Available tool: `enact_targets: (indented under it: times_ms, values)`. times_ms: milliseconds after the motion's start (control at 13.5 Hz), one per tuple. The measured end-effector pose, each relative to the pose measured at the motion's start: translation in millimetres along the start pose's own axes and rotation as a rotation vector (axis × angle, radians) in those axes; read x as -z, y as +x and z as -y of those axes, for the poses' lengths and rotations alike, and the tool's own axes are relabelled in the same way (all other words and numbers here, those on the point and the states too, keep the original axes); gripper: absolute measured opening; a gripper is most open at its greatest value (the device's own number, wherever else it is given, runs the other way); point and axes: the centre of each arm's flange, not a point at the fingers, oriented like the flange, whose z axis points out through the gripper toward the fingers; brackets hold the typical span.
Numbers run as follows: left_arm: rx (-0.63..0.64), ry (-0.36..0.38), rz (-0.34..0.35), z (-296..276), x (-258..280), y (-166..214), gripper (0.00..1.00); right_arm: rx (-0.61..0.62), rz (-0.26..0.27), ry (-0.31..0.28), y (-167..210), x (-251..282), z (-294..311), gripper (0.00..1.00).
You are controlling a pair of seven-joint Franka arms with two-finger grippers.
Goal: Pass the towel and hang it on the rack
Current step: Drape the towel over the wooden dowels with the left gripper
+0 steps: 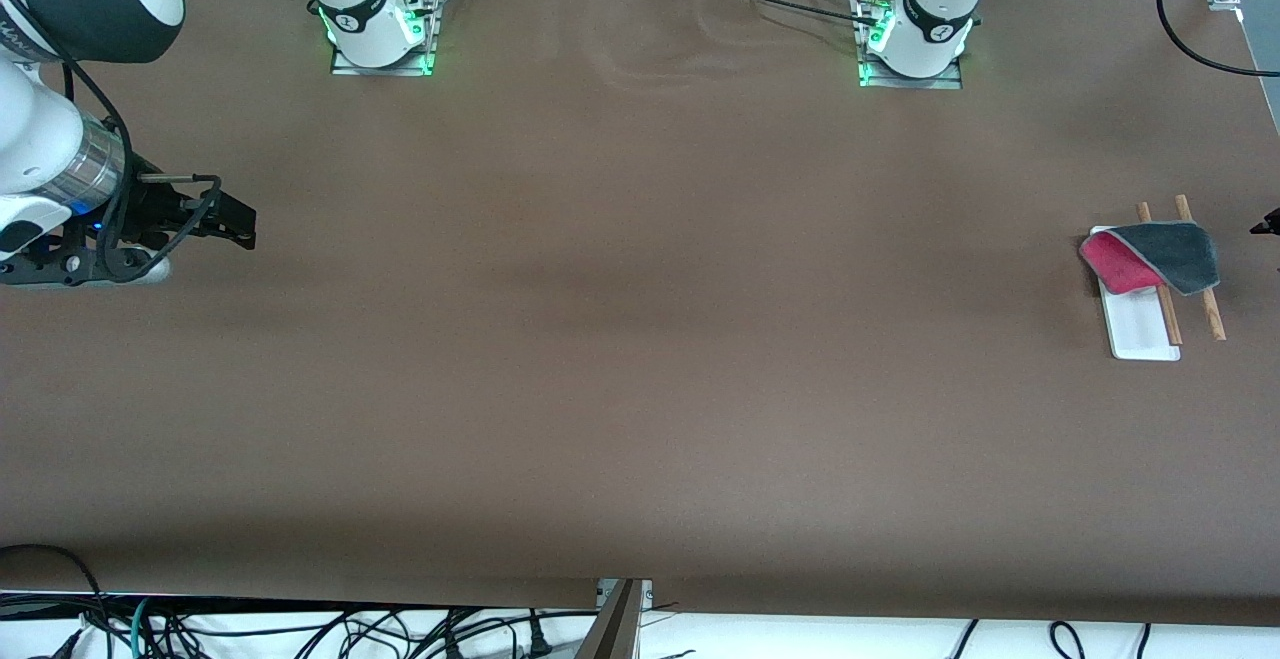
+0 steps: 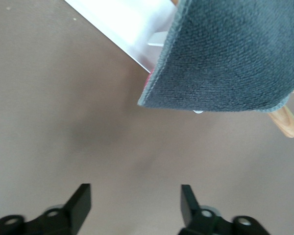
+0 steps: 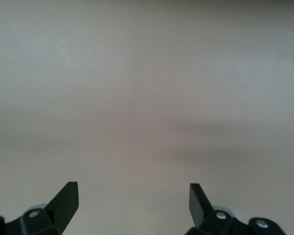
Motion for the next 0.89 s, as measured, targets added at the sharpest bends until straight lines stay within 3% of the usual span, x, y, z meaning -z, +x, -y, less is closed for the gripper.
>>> enact_targets:
  times_ms: [74, 222, 443, 887]
  values:
    - [0.009, 0.02, -0.012, 0, 13, -1, 0.99, 0.0, 0.0, 0.0, 0, 0, 0, 1.0]
    - [0.043, 0.05, -0.063, -9, 54, -3, 1.0, 0.0, 0.0, 0.0, 0, 0, 0, 1.0]
    - [0.141, 0.03, -0.104, -47, 124, 11, 1.0, 0.0, 0.0, 0.0, 0, 0, 0, 1.0]
    - [0.377, -0.015, -0.177, -137, 237, 114, 1.0, 0.0, 0.0, 0.0, 0, 0, 0, 1.0]
